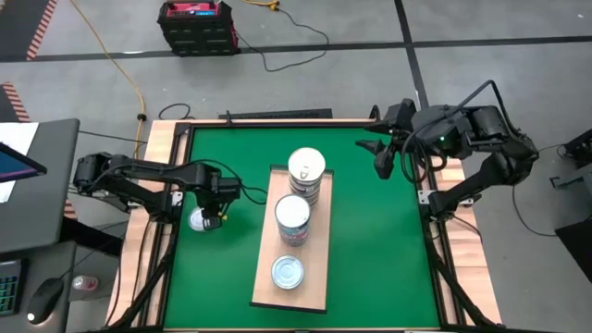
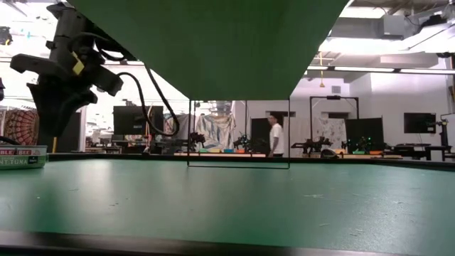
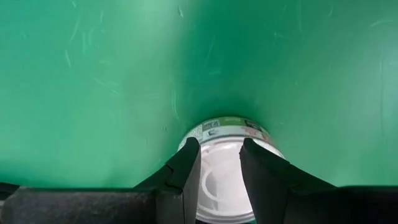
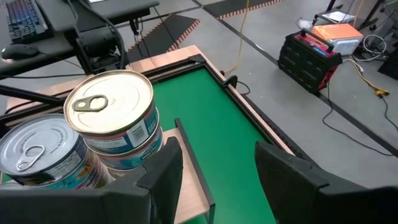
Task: Stack canned seafood by type on shelf
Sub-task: Stack the green white tuna can on top of the other green white tuna cans on the shelf
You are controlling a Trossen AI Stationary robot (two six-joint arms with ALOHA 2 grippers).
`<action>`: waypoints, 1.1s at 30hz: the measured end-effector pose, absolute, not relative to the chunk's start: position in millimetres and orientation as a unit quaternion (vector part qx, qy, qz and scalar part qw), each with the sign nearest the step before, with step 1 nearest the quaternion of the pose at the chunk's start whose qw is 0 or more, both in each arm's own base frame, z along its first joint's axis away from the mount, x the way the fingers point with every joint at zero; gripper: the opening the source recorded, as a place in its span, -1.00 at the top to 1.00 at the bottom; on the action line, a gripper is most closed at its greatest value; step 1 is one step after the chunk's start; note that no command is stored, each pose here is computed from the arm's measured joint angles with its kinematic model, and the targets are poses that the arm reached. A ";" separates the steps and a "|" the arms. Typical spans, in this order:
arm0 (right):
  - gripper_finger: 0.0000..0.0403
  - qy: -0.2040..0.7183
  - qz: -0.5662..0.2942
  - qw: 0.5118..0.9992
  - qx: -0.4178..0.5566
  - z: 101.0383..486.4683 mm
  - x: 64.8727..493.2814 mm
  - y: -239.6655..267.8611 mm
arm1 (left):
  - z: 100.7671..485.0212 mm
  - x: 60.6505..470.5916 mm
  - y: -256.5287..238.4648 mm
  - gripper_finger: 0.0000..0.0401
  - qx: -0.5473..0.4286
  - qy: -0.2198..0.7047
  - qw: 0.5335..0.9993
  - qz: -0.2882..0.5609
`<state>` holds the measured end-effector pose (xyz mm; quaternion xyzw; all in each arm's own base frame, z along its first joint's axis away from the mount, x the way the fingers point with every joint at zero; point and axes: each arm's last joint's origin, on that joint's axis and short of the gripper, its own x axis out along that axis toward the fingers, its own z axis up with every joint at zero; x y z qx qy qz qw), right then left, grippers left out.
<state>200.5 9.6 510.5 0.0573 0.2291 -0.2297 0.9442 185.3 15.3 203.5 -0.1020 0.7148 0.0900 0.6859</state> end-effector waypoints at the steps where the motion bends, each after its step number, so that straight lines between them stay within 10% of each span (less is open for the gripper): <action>1: -0.13 0.229 -0.230 0.944 0.057 510.5 200.5 9.6 | 203.5 185.0 15.3 0.48 -0.100 0.716 0.685 0.089; 33: -0.13 0.224 -0.228 0.946 0.063 511.3 201.1 10.4 | 174.0 196.8 16.6 0.48 -0.127 0.645 0.745 0.115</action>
